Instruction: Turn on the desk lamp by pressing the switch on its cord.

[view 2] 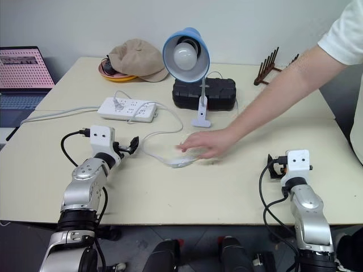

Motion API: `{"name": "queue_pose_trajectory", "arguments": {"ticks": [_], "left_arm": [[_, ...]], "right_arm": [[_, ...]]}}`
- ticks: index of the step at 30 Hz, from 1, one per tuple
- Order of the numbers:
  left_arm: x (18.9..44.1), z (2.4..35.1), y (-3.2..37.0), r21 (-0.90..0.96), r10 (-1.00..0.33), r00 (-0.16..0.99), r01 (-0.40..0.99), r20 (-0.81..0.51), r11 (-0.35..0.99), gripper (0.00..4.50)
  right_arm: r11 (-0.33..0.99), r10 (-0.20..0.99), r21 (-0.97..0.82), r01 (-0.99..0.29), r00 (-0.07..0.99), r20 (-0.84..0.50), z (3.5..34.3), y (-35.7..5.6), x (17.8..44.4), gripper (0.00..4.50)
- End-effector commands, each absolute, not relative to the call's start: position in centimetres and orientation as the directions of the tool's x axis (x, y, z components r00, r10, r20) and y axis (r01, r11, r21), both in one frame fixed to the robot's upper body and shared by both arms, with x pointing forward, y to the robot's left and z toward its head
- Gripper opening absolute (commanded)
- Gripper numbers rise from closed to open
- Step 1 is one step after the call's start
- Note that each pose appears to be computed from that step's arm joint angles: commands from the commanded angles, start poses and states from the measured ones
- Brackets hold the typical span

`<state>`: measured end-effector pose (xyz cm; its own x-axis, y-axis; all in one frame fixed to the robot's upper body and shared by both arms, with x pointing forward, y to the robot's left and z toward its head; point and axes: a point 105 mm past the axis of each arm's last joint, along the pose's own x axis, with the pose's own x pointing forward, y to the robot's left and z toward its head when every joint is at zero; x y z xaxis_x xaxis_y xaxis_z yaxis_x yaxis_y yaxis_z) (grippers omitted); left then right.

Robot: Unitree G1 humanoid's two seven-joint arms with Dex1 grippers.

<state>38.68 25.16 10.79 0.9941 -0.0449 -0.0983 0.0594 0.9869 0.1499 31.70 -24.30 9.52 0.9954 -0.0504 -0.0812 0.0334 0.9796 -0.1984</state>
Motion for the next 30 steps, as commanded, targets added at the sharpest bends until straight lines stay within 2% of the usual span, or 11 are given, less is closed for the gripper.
{"name": "queue_pose_trajectory", "arguments": {"ticks": [1, 5, 8, 11, 12, 14, 16, 19, 21, 25, 30], "left_arm": [[38.9, 12.8, 25.1, 0.182, -0.058, 0.997, 0.064, -0.042, 0.981, 4.5], [38.8, 13.3, 25.3, 0.204, -0.082, 0.996, 0.088, -0.034, 0.975, 4.5], [38.5, 14.5, 24.3, 0.228, -0.222, 0.974, 0.226, -0.046, 0.947, 4.5], [37.4, 16.1, 22.1, 0.3, -0.467, 0.876, 0.481, -0.122, 0.824, 4.5], [36.6, 16.5, 21.2, 0.32, -0.554, 0.814, 0.579, -0.174, 0.75, 4.5], [35.4, 16.9, 20.2, 0.327, -0.656, 0.71, 0.703, -0.258, 0.632, 4.5], [34.0, 16.9, 19.0, 0.317, -0.737, 0.565, 0.823, -0.37, 0.472, 4.5], [32.7, 16.1, 17.8, 0.315, -0.756, 0.389, 0.915, -0.526, 0.251, 4.5], [32.2, 15.3, 16.9, 0.294, -0.754, 0.298, 0.945, -0.585, 0.144, 4.5], [32.5, 13.6, 16.1, 0.331, -0.722, 0.236, 0.944, -0.65, 0.011, 4.5], [34.4, 13.3, 14.9, 0.377, -0.745, 0.262, 0.926, -0.614, 0.016, 4.5]], "right_arm": [[0.973, -0.045, -0.228, 0.037, 0.999, -0.026, 11.2, -24.3, 31.7, 4.47], [0.973, -0.036, -0.231, 0.029, 0.999, -0.027, 11.2, -24.1, 31.6, 4.47], [0.972, 0.017, -0.232, -0.026, 0.999, -0.04, 11.4, -23.7, 31.6, 4.47], [0.957, 0.2, -0.198, -0.211, 0.977, -0.075, 11.8, -21.7, 31.3, 4.47], [0.933, 0.298, -0.182, -0.31, 0.95, -0.091, 12.0, -20.5, 30.9, 4.47], [0.875, 0.445, -0.154, -0.459, 0.888, -0.117, 12.4, -18.6, 29.8, 4.47], [0.769, 0.613, -0.112, -0.629, 0.776, -0.151, 12.9, -16.2, 27.9, 4.47], [0.607, 0.778, -0.036, -0.794, 0.603, -0.174, 13.4, -13.3, 25.1, 4.47], [0.535, 0.83, -0.007, -0.845, 0.527, -0.185, 13.5, -12.0, 23.8, 4.47], [0.516, 0.843, 0.007, -0.856, 0.506, -0.183, 13.6, -11.0, 23.4, 4.47], [0.533, 0.834, 0.012, -0.846, 0.523, -0.175, 13.4, -10.3, 23.3, 4.47]]}}
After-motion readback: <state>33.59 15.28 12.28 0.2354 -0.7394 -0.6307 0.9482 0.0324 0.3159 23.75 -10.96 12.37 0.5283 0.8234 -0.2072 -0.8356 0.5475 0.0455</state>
